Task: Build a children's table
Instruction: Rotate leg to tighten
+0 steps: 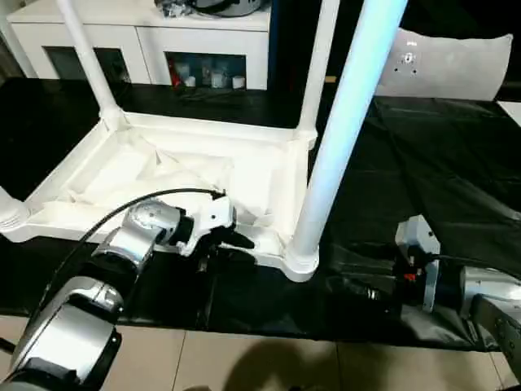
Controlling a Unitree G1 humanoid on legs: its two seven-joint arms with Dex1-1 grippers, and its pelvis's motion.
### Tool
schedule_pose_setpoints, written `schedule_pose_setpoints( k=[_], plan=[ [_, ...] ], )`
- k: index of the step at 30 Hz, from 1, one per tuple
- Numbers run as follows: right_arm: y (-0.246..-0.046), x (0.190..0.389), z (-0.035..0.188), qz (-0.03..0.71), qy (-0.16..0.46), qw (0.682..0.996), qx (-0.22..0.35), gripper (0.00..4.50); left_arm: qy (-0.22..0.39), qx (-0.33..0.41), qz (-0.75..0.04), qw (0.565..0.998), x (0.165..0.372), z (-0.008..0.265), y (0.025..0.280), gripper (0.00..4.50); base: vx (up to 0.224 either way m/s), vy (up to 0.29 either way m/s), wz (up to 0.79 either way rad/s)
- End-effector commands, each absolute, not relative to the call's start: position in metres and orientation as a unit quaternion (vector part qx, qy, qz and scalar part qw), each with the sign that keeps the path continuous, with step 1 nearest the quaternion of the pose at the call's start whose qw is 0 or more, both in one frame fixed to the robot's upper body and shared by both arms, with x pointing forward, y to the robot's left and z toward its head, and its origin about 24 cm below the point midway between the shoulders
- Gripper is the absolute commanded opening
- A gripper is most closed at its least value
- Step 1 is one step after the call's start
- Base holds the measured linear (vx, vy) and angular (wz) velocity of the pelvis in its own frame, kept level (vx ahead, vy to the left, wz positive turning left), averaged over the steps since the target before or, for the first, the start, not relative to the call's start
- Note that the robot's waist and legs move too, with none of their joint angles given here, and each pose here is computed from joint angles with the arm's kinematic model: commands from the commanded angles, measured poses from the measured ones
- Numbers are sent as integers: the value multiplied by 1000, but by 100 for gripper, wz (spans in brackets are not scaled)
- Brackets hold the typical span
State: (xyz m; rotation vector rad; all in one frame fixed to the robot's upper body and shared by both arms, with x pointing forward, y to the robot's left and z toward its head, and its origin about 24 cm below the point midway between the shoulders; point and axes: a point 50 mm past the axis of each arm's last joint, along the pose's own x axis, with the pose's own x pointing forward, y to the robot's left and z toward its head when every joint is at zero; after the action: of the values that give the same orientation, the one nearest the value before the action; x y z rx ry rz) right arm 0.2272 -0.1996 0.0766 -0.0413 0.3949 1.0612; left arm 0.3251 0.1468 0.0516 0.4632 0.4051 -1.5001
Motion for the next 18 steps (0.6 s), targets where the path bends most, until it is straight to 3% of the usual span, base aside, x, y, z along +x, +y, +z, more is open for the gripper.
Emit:
schedule_pose_setpoints(
  k=[1,6,8,14,18],
  plan=[
    [-199,226,78,509,188,840,-23,450,183,216,-675,681,327,54,146,96,0,0,0],
    [-196,229,80,510,180,841,-23,450,198,206,-682,673,326,51,148,60,0,0,0],
    [-194,232,81,511,177,841,-25,450,204,201,-687,667,325,52,149,25,0,0,0],
    [-184,245,81,524,171,834,-34,450,214,223,-687,657,322,46,151,8,0,0,0],
    [-180,259,79,535,173,827,-29,415,218,237,-692,646,318,42,151,0,0,0,0]
  ],
)
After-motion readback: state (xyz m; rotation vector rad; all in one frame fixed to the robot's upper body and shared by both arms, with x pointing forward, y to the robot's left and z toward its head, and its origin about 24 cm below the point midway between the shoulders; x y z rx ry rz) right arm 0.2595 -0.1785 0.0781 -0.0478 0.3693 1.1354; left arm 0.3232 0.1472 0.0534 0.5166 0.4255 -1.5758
